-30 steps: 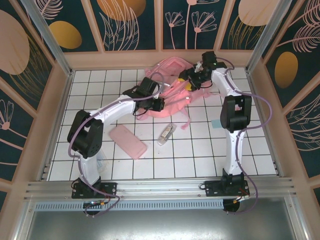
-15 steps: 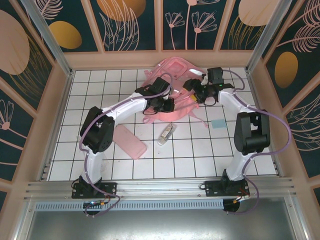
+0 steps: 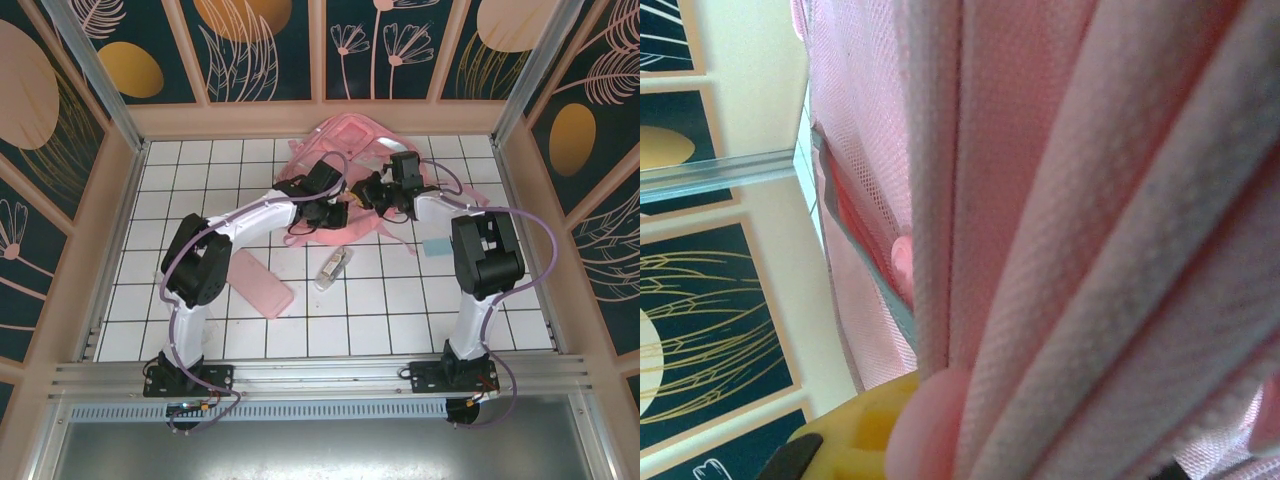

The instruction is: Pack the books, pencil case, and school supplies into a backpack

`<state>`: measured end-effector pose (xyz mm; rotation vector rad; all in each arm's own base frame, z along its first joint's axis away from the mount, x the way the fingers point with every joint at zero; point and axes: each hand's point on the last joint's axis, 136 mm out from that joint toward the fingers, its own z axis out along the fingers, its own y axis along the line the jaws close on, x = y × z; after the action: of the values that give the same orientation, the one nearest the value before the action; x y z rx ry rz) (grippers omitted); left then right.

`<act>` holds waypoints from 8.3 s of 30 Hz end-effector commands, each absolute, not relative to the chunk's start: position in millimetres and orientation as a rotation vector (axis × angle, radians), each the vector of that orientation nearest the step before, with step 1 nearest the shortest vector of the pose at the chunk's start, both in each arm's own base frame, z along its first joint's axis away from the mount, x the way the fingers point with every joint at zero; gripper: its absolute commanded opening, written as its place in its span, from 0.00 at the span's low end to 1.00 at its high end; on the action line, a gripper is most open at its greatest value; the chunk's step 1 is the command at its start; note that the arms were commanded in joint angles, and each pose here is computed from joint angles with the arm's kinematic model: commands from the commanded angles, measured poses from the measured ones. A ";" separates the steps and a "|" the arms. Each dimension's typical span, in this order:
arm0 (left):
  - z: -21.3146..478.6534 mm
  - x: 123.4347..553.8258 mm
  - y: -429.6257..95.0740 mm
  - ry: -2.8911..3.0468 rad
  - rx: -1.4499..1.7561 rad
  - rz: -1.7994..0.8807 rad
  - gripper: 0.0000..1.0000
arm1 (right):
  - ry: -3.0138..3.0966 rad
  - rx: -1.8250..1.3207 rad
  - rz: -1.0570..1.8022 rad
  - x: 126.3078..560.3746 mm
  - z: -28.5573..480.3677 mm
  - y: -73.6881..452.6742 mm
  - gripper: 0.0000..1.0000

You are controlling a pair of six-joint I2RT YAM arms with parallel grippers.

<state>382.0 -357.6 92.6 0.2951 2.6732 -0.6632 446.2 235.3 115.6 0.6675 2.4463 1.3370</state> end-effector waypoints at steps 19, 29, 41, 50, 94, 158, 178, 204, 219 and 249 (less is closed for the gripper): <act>96.0 443.9 -175.3 2.635 0.077 -0.218 0.00 | 2.348 0.375 1.256 488.8 179.6 198.2 0.00; 110.2 351.7 -280.4 2.631 0.312 -0.697 0.00 | 2.351 0.206 1.251 557.0 179.6 227.6 0.00; 150.9 408.8 -401.8 2.415 0.291 -0.977 0.00 | 2.419 0.383 0.871 512.4 187.6 171.6 0.77; 152.6 422.9 -417.2 2.390 0.303 -1.005 0.00 | 2.426 0.463 1.065 446.5 172.1 181.2 0.80; 50.8 315.7 -242.6 2.899 0.108 -0.790 0.00 | 2.330 0.480 1.110 503.1 183.6 189.4 0.00; 94.1 439.1 -356.1 2.455 0.841 -0.467 0.87 | 2.456 0.385 0.811 397.4 139.2 97.6 0.99; 60.2 448.3 -328.8 2.471 0.795 -0.214 0.74 | 2.482 0.355 0.835 395.7 136.2 110.6 0.99; 195.8 481.7 -322.7 2.307 0.574 -0.677 0.00 | 2.314 -0.571 0.876 264.9 158.8 303.2 0.99; 234.6 521.5 -279.8 2.222 0.406 -1.038 0.00 | 2.361 -1.013 0.501 225.7 86.0 457.2 0.99; 243.6 532.5 -266.7 2.205 0.367 -1.041 0.00 | 2.447 -1.336 0.422 174.5 28.3 472.2 0.99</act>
<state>505.3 -280.6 219.2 0.3870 2.3185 -1.0948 184.8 486.7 32.7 -1.2657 2.4221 0.4560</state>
